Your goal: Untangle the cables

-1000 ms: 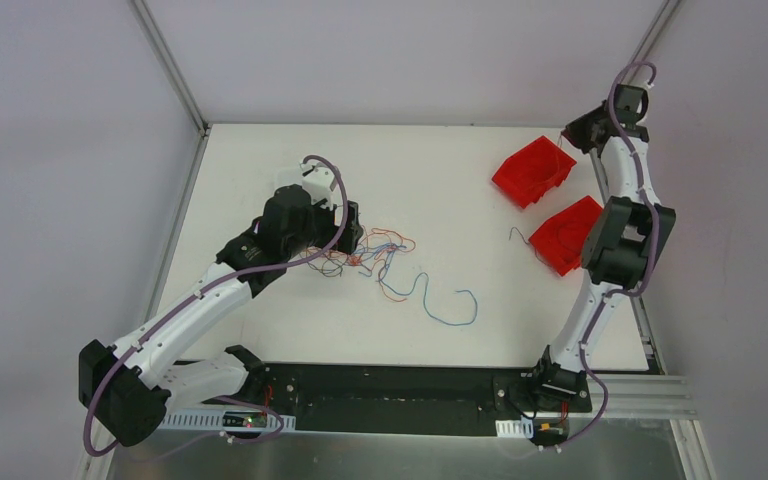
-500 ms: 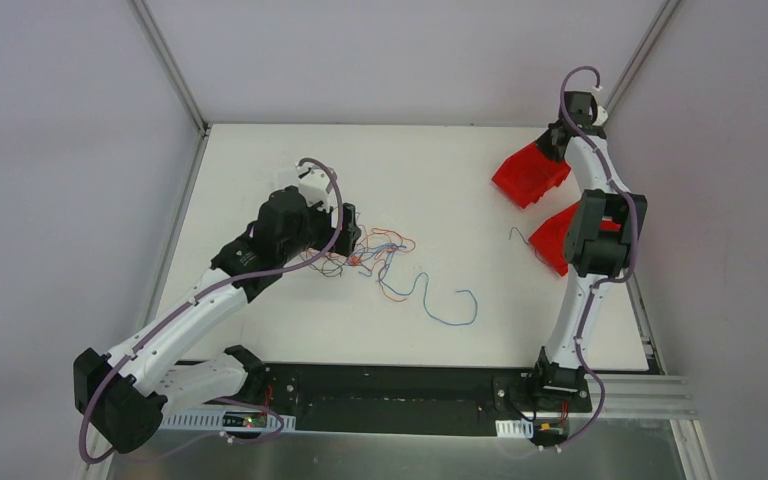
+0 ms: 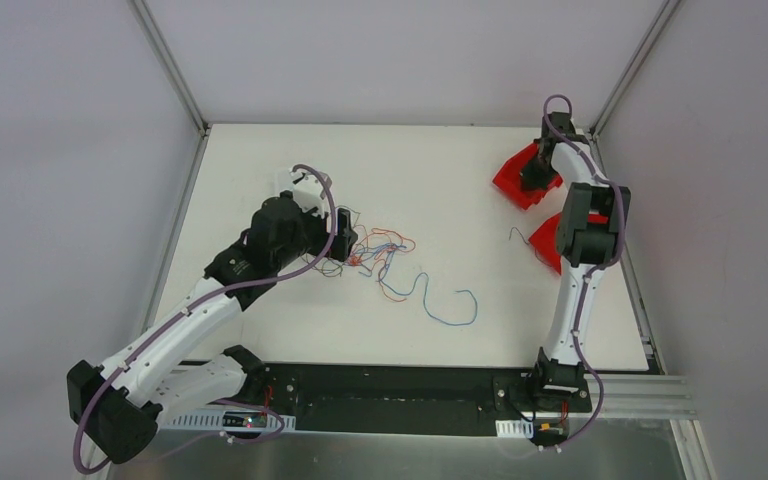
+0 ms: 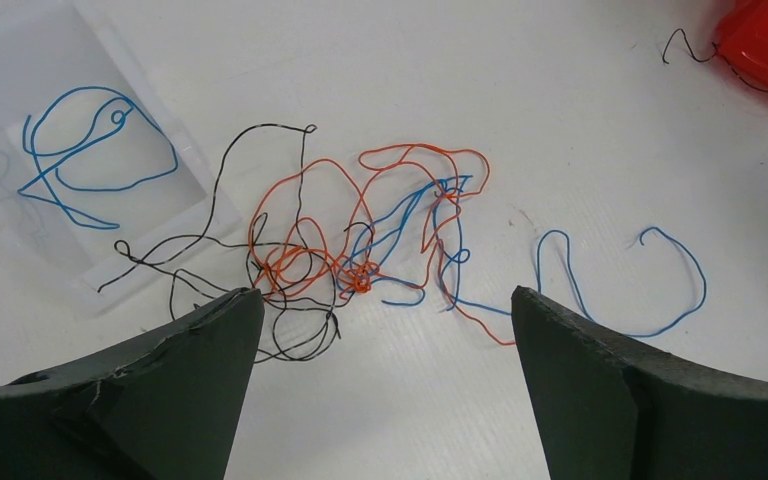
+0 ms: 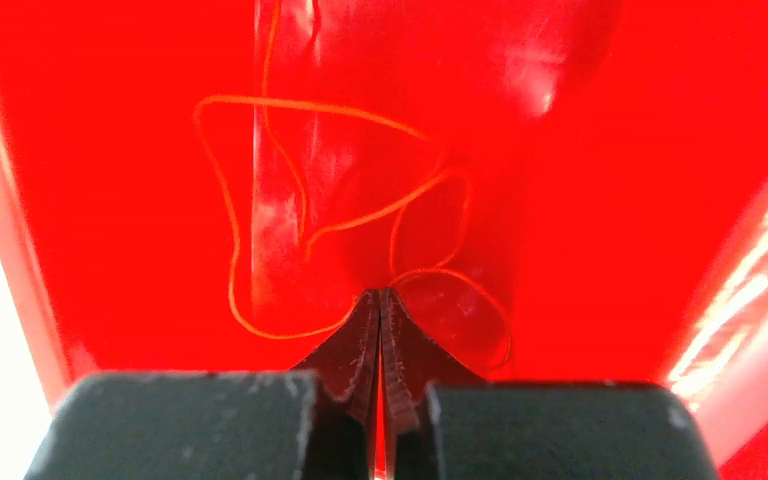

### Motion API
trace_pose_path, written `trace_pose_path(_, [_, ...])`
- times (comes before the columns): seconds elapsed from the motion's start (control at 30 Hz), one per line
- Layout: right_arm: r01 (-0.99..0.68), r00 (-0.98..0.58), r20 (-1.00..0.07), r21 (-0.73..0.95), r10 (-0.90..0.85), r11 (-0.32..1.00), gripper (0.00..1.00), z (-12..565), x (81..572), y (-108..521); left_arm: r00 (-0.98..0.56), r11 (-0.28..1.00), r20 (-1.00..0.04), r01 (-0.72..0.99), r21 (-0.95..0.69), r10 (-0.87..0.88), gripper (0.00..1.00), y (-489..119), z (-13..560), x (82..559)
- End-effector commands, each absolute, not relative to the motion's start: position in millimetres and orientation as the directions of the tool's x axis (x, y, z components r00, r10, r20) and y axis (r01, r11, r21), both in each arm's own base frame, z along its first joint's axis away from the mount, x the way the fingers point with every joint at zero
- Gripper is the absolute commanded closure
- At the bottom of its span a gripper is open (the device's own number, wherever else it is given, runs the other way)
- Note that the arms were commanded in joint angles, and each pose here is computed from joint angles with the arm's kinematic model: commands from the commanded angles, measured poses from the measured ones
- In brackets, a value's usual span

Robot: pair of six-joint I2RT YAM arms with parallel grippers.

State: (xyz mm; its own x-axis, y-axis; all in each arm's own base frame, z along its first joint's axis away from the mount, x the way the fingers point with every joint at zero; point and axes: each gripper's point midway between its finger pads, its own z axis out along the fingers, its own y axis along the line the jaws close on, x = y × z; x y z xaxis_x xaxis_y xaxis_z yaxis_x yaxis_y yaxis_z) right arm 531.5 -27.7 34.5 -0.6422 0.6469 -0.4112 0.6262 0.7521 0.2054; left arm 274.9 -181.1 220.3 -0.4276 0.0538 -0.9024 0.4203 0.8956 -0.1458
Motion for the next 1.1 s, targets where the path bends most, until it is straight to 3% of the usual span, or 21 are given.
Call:
trace_pose_path(0.0, [0.583,-0.724,-0.332,0.174,0.605,0.793,1.0,26.7,512.8,-6.2,-0.389,0.892,-0.92,0.428,-0.145,0.038,0.01,-178.9,231.7,273.3])
trace_pose_path(0.27, [0.549,-0.781,-0.21,0.216,0.588,0.807,1.0,12.6,478.3,33.3,-0.372,0.89,-0.928,0.426,-0.162,0.009,0.01,-174.2,237.2,265.8])
trace_pose_path(0.47, [0.5,-0.813,-0.185,0.265,0.552,0.825,1.0,22.6,441.0,74.3,-0.372,0.892,-0.928,0.415,-0.177,-0.011,0.01,-170.7,238.7,261.6])
trace_pose_path(0.77, [0.441,-0.804,-0.25,0.358,0.54,0.823,1.0,66.8,396.1,108.2,-0.374,0.89,-0.927,0.418,-0.183,-0.015,0.01,-172.4,240.5,262.1])
trace_pose_path(1.07, [0.402,-0.769,-0.359,0.371,0.529,0.837,1.0,112.2,426.0,104.2,-0.386,0.884,-0.922,0.425,-0.196,-0.019,0.01,-176.7,240.6,263.1])
